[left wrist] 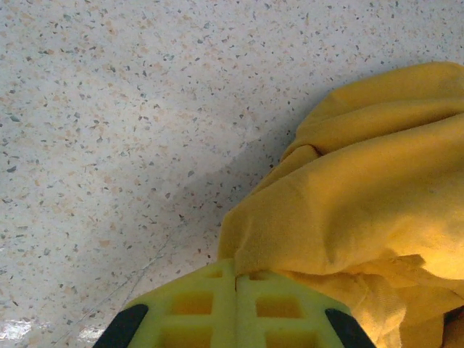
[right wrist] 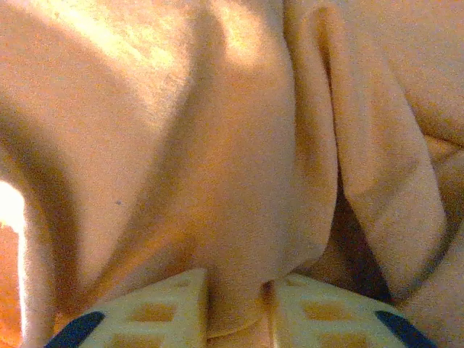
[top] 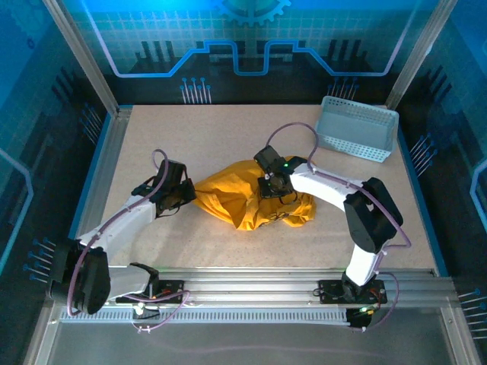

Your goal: Fold the inside-out t-shirt

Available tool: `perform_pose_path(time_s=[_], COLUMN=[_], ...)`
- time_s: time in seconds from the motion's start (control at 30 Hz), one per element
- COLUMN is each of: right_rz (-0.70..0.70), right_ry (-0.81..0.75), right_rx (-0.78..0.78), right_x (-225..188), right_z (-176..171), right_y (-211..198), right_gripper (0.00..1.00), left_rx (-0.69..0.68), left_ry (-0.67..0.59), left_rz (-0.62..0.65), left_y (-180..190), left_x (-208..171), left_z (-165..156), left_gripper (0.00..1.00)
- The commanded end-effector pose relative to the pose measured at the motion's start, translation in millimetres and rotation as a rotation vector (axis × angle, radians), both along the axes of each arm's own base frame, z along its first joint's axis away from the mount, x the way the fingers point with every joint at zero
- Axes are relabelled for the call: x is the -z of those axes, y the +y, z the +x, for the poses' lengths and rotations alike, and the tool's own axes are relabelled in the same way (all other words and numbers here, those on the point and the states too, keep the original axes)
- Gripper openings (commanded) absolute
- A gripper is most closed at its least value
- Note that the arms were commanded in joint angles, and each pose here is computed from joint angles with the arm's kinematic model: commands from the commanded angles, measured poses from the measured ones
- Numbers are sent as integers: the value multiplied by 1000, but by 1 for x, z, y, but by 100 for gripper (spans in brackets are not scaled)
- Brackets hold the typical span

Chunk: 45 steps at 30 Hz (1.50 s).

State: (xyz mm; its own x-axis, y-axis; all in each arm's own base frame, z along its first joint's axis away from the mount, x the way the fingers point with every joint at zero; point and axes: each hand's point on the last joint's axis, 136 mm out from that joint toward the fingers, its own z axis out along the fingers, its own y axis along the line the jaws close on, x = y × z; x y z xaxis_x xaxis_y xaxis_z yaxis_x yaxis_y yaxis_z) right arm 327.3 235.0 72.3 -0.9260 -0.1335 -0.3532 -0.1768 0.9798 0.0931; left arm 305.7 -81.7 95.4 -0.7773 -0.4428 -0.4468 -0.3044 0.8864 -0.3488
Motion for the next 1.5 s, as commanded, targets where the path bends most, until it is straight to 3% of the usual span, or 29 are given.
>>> perform_pose_path(time_s=[0.0,0.07,0.2,0.27,0.43,0.5,0.57,0.67,0.8,0.87,0.9,0.97,1.1,1.23,1.47], right_rz=[-24,-48,-79,-63,79,130,164,167,154,177,183,157,98,96,-69], right_ry=[-47,-97,-252,-355,-612,-675,-695,-629,-363,-258,-218,-172,-172,-185,-167], right_rx=[9,1,-5,-7,6,14,27,41,34,21,18,23,2,-63,-77], right_x=[-16,-36,-109,-156,-268,-291,-294,-254,-147,-106,-90,-73,-77,-85,-75], right_z=[9,11,10,6,-27,-42,-52,-53,-51,-55,-57,-57,-50,-52,-56], right_y=[-4,-10,-32,-45,-80,-91,-98,-97,-76,-62,-58,-57,-58,-41,-40], right_gripper=[9,1,0,0,0,0,0,0,0,0,5,22,44,53,57], left_rx=[-2,1,11,19,35,69,94,91,36,54,68,75,101,107,103], left_ry=[-19,-28,-94,-159,-477,-601,-666,-543,-123,-12,15,23,-31,-60,-80], left_rz=[-13,-8,-14,-25,-74,-121,-151,-129,-71,-84,-94,-99,-122,-124,-136], left_y=[1,2,5,8,10,4,0,-2,3,-3,-6,-8,-12,-11,-11], left_x=[-5,-9,-42,-74,-203,-245,-263,-215,-89,-53,-42,-35,-43,-50,-51], left_z=[-2,-1,9,18,25,17,12,25,28,25,24,23,21,18,13], left_gripper=[0,0,0,0,0,0,0,0,0,0,0,0,0,0,0])
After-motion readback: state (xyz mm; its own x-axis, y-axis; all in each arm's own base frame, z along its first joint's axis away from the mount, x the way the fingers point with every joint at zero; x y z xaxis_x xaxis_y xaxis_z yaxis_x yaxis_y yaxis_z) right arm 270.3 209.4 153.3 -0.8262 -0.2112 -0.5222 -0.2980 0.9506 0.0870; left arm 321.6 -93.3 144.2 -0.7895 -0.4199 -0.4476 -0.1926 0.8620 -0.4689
